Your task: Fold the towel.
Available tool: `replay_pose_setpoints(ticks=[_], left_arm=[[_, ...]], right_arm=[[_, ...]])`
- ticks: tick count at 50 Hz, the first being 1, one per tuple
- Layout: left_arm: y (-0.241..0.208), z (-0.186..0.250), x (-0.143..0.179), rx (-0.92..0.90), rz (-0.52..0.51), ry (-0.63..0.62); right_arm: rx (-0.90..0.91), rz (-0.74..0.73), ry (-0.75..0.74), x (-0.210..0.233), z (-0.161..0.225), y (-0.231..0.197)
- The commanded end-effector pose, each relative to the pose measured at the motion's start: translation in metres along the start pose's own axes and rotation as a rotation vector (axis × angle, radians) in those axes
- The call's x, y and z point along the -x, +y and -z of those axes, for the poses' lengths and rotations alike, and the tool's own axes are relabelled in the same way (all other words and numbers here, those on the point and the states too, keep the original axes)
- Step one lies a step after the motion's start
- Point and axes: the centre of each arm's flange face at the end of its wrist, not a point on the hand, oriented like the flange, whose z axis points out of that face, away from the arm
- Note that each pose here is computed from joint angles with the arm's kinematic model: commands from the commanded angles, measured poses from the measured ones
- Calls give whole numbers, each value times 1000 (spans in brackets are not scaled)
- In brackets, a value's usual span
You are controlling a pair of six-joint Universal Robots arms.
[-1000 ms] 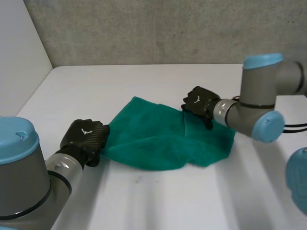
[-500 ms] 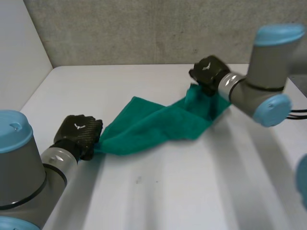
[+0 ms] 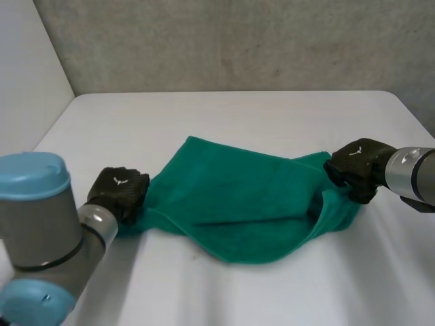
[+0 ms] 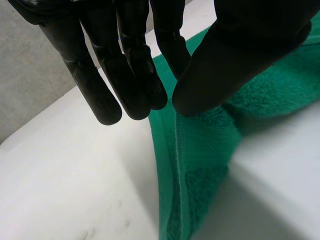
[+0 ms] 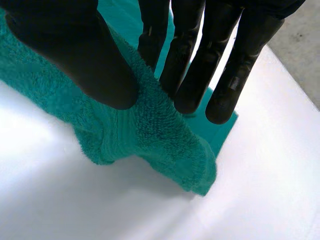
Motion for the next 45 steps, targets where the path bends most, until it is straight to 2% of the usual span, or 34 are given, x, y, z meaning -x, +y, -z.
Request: replay_pose_setpoints(ticks=[1,4,7,9,13,18,23,27,33,36,39,45], left_arm=[[-34,-50,8,-106,-69,-46],[-67,-63,20,-210,-119,-98],[-129,-68,41,-406,-159,-199],[-180,-60,60,-596,-155,-299],[-246,-29,91,-885,-107,-460],[-270,0,107,-1013,-80,-536],[-229,-12,99,-884,-78,-475],[-176,-29,92,-724,-64,-414],[-88,-39,61,-469,-44,-291],[-59,-40,50,-385,-49,-254],[-19,-40,33,-266,-59,-198],[0,-34,22,-208,-66,-162]], right_arm=[[-204,1,185,-36,-29,-31],[-332,-33,290,-61,-31,-56],[-529,-85,441,-97,-13,-97],[-698,-121,553,-123,8,-127],[-954,-177,683,-148,40,-162],[-1095,-186,764,-152,74,-173],[-1024,-188,700,-132,56,-144],[-907,-205,578,-105,24,-110],[-691,-238,353,-43,-22,-42],[-629,-246,293,-26,-32,-22],[-477,-301,215,-3,-61,22],[-371,-306,175,12,-70,45]])
